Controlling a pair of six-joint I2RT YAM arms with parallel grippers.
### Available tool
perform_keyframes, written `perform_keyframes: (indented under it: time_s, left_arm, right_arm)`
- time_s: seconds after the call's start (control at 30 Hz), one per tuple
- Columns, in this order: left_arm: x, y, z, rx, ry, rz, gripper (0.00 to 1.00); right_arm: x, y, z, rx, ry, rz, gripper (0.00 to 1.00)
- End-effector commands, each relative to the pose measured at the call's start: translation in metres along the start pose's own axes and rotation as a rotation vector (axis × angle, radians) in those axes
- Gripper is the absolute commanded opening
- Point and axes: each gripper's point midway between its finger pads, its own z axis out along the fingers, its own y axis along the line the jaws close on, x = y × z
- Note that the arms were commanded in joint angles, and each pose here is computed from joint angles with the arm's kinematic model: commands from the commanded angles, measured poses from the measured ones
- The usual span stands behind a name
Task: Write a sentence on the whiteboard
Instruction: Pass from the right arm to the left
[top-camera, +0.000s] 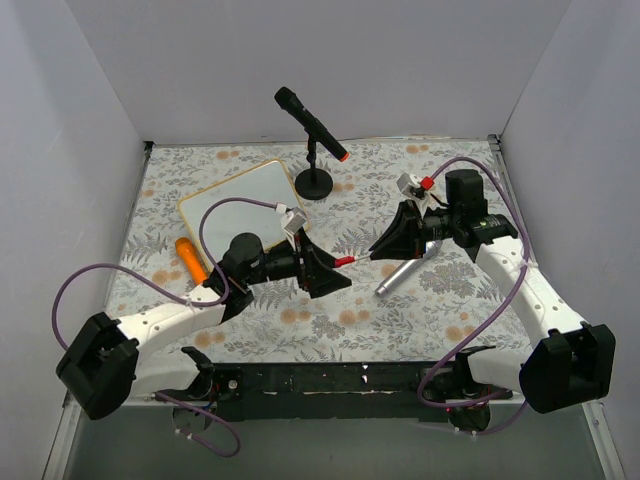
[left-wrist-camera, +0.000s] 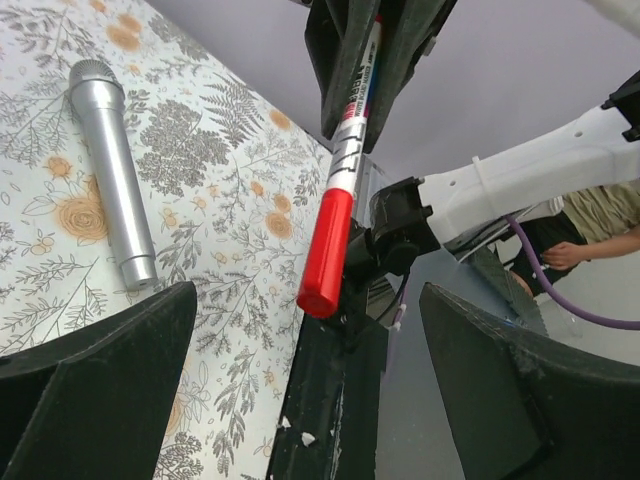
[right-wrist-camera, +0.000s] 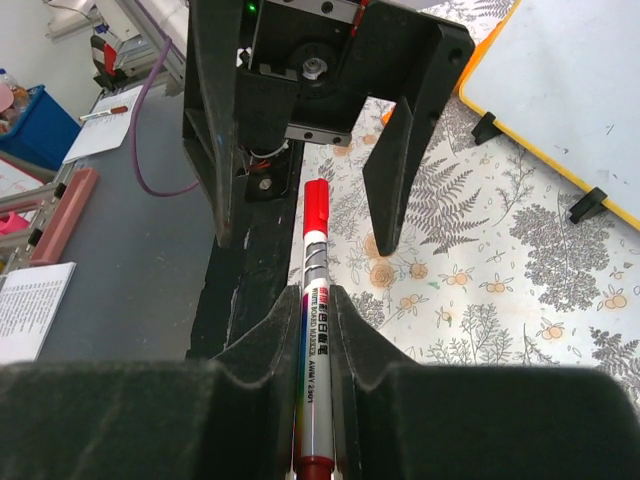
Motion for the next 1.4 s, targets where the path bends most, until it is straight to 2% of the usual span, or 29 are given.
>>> perform_keyframes:
  time_s: [0.0, 0.17, 0.3, 0.43, 0.53, 0.73, 0.77, 0.97, 1.0, 1.03, 1.07, 1.13, 1.17, 1.27, 1.37]
  left_arm:
    - [-0.013, -0.028, 0.015, 0.132, 0.014, 0.035, 0.92]
    - [-0.008, -0.028, 0.029, 0.16, 0.041, 0.014, 0.79]
    - [-0.009, -0.026, 0.033, 0.157, 0.047, 0.008, 0.62]
    - [-0.01, -0.024, 0.034, 0.142, 0.048, 0.018, 0.52]
    - [-0.013, -0.023, 0.033, 0.123, 0.044, 0.027, 0.51]
    - [-0.015, -0.02, 0.031, 0.088, 0.046, 0.06, 0.42]
    - [-0.015, -0.019, 0.031, 0.085, 0.049, 0.065, 0.35]
    - [-0.017, -0.022, 0.03, 0.094, 0.04, 0.082, 0.17]
    - [-0.018, -0.024, 0.029, 0.102, 0.039, 0.088, 0.05]
    - [-0.017, -0.024, 0.03, 0.107, 0.041, 0.089, 0.0]
    - [-0.018, -0.026, 0.03, 0.116, 0.04, 0.096, 0.0]
    - [-0.015, -0.026, 0.028, 0.122, 0.043, 0.098, 0.0]
    - [-0.016, -0.028, 0.027, 0.133, 0.033, 0.107, 0.0]
    - [-0.016, -0.033, 0.023, 0.152, 0.005, 0.11, 0.0]
    - [-0.016, -0.034, 0.019, 0.154, -0.016, 0.098, 0.0]
  right_arm:
    - [-0.005, 0.006, 0.0, 0.0, 0.011, -0.069, 0.01]
    - [-0.001, 0.005, 0.002, 0.001, 0.019, -0.064, 0.01]
    - [0.001, 0.004, 0.002, 0.002, 0.022, -0.062, 0.01]
    - [0.002, 0.005, 0.003, 0.0, 0.024, -0.063, 0.01]
    - [0.002, 0.005, 0.003, 0.0, 0.024, -0.063, 0.01]
    - [0.002, 0.006, 0.003, -0.008, 0.023, -0.055, 0.01]
    - [0.002, 0.005, 0.003, -0.006, 0.022, -0.055, 0.01]
    - [0.005, 0.006, 0.003, -0.008, 0.024, -0.049, 0.01]
    - [0.005, 0.006, 0.003, -0.006, 0.024, -0.049, 0.01]
    - [0.005, 0.006, 0.003, -0.008, 0.023, -0.051, 0.01]
    - [0.005, 0.006, 0.003, -0.006, 0.023, -0.049, 0.01]
    - [0.004, 0.007, 0.003, -0.007, 0.022, -0.05, 0.13]
    - [0.005, 0.008, 0.003, -0.008, 0.021, -0.046, 0.31]
    - [0.0, 0.012, 0.003, -0.02, 0.006, -0.031, 0.61]
    - [-0.005, 0.023, 0.002, -0.065, -0.019, 0.018, 0.68]
